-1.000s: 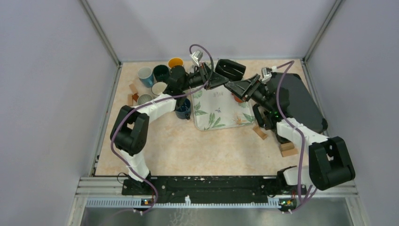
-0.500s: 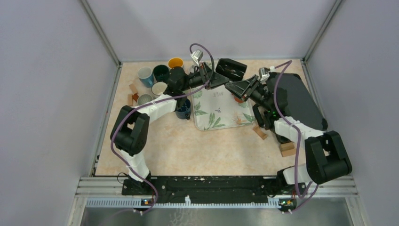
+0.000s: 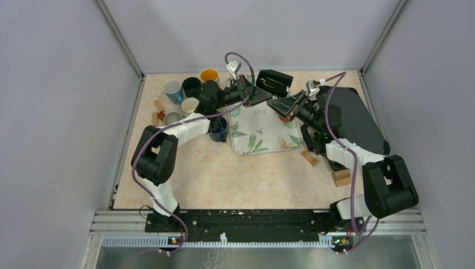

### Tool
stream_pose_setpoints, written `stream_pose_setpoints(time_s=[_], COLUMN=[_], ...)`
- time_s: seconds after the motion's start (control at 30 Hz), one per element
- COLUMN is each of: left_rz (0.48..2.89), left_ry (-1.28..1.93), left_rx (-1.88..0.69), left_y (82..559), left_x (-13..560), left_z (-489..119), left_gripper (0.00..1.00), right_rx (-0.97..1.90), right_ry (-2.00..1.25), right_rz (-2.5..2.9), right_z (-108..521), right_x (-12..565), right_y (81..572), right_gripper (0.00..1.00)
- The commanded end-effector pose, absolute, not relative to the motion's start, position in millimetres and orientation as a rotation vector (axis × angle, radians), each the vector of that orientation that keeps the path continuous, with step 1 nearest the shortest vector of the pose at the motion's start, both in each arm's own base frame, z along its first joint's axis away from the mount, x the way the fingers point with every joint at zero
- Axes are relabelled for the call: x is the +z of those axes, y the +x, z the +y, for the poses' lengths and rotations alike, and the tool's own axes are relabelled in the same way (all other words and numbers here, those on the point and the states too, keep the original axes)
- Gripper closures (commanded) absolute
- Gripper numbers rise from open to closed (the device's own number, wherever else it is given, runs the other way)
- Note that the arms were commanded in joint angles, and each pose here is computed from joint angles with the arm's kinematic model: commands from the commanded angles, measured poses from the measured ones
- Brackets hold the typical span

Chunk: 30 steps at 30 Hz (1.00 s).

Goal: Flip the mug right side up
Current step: Turn over the cup on the tray.

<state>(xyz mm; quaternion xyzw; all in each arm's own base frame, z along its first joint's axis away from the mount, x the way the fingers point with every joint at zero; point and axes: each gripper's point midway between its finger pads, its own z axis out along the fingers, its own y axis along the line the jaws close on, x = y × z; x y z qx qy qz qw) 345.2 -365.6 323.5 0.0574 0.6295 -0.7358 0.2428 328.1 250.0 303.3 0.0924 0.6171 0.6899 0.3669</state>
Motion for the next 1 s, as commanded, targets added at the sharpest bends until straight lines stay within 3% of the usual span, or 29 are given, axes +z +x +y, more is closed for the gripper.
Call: stream_pose_setpoints(time_s=[0.0, 0.07, 0.13, 0.4, 0.6, 0.97], left_rz=[1.564, 1.568, 1.566, 1.601, 1.639, 1.764], left_ry=[0.337, 0.343, 0.354, 0.307, 0.276, 0.233], left_rx=[-2.007, -2.000, -1.989, -1.932, -1.884, -1.663], left_y=[323.0, 322.2, 320.9, 328.2, 336.5, 348.5], left_x=[351.0, 348.9, 347.4, 331.6, 318.2, 287.5], left_z=[-363.7, -363.5, -363.4, -362.9, -364.1, -355.4], left_gripper=[1.00, 1.00, 1.00, 0.73, 0.41, 0.17], right_rx=[1.751, 1.719, 1.666, 1.437, 1.325, 1.138], right_ry=[0.134, 0.129, 0.117, 0.098, 0.089, 0.084], right_rz=[1.477, 1.496, 1.519, 1.610, 1.629, 1.703], right_z=[252.9, 254.1, 255.3, 258.4, 254.4, 244.1], right_x=[333.6, 331.2, 329.3, 321.7, 322.2, 310.3], right_y=[328.2, 329.5, 331.0, 335.5, 338.8, 347.9], right_gripper=[0.91, 1.00, 1.00, 1.00, 1.00, 1.00])
